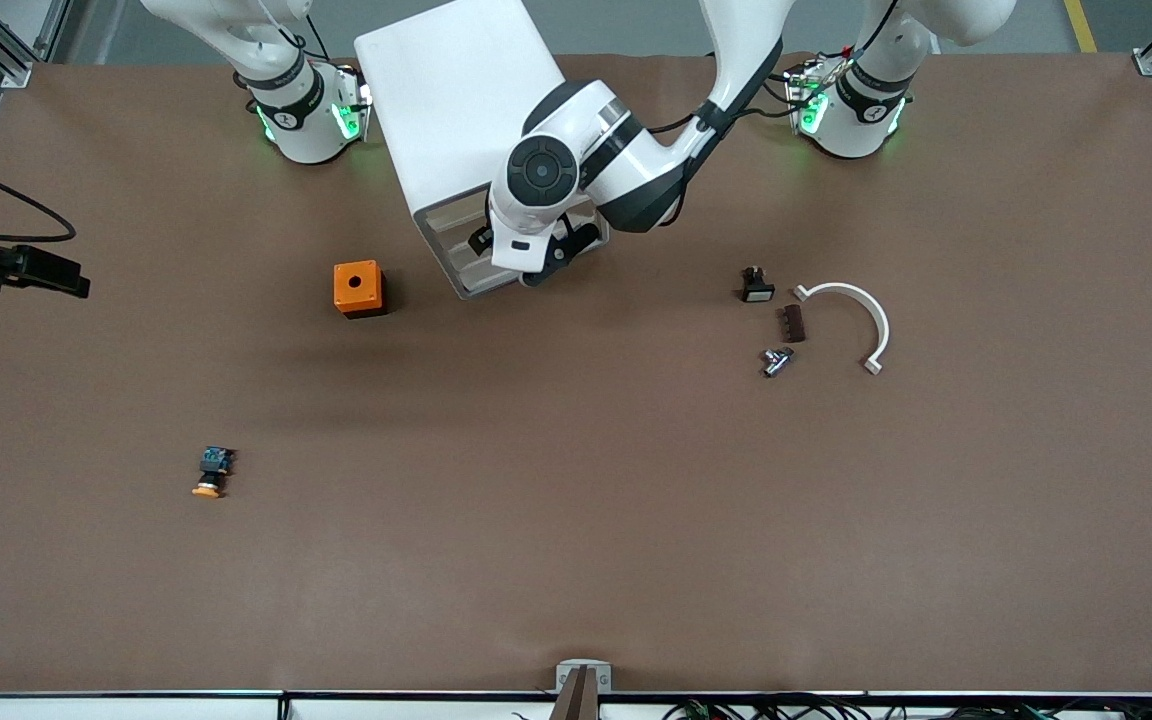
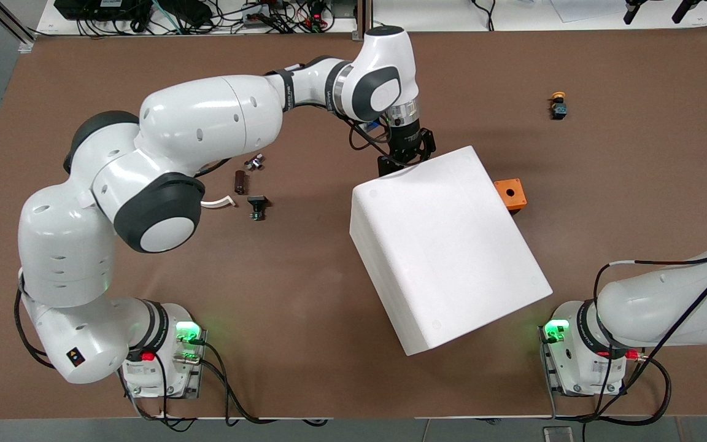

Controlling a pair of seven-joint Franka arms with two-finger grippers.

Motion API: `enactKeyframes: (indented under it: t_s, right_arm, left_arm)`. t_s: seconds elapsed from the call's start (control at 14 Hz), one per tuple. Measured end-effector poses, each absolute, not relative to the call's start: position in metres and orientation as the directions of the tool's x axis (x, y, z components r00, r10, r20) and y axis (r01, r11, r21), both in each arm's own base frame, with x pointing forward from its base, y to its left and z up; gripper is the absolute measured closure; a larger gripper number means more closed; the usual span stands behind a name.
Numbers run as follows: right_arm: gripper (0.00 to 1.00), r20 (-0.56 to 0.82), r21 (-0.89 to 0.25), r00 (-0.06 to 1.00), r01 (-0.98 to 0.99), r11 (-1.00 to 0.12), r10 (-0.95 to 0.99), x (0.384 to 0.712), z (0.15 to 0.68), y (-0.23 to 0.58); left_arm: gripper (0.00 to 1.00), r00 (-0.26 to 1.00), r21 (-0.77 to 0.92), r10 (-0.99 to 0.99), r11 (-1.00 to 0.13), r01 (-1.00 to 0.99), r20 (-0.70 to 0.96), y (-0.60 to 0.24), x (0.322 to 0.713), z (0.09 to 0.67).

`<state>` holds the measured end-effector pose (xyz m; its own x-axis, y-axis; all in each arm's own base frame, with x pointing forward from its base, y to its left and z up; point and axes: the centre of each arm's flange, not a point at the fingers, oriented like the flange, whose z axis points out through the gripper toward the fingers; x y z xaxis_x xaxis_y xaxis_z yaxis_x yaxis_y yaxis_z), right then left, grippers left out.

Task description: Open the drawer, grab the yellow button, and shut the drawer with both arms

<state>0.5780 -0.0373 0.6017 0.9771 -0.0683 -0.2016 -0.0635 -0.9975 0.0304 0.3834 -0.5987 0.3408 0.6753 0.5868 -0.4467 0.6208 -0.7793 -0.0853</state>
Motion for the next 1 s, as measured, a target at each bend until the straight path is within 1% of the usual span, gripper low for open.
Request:
enactKeyframes:
  t_s: [0.21, 0.36, 0.5, 0.71, 0.86, 1.0]
  right_arm:
    - [0.00, -0.205, -0.009, 0.976, -0.080, -0.997, -0.076, 0.577, 0.604, -0.041]
    - [0.00, -0.187, -0.013, 0.979, -0.084, -0.996, -0.080, 0.574, 0.614, -0.041]
    - [0.00, -0.164, -0.016, 0.983, -0.083, -0.996, -0.080, 0.566, 0.630, -0.040]
    - [0.00, -0.134, -0.020, 0.988, -0.080, -0.997, -0.077, 0.550, 0.654, -0.038]
    - [0.00, -0.127, -0.021, 0.989, -0.081, -0.997, -0.077, 0.544, 0.662, -0.038]
    - [0.00, -0.137, -0.021, 0.987, -0.083, -0.996, -0.080, 0.541, 0.663, -0.039]
  left_arm:
    - [0.00, 0.658, -0.091, 0.594, -0.770, 0.631, -0.462, -0.597, 0.386, 0.339]
    - [0.00, 0.652, -0.091, 0.598, -0.765, 0.637, -0.466, -0.595, 0.388, 0.339]
    - [0.00, 0.641, -0.078, 0.609, -0.751, 0.656, -0.467, -0.590, 0.399, 0.342]
    - [0.00, 0.631, -0.042, 0.636, -0.719, 0.694, -0.444, -0.562, 0.442, 0.357]
    - [0.00, 0.673, 0.025, 0.618, -0.729, 0.684, -0.406, -0.538, 0.476, 0.378]
    - [0.00, 0.721, 0.124, 0.587, -0.737, 0.664, -0.369, -0.505, 0.516, 0.418]
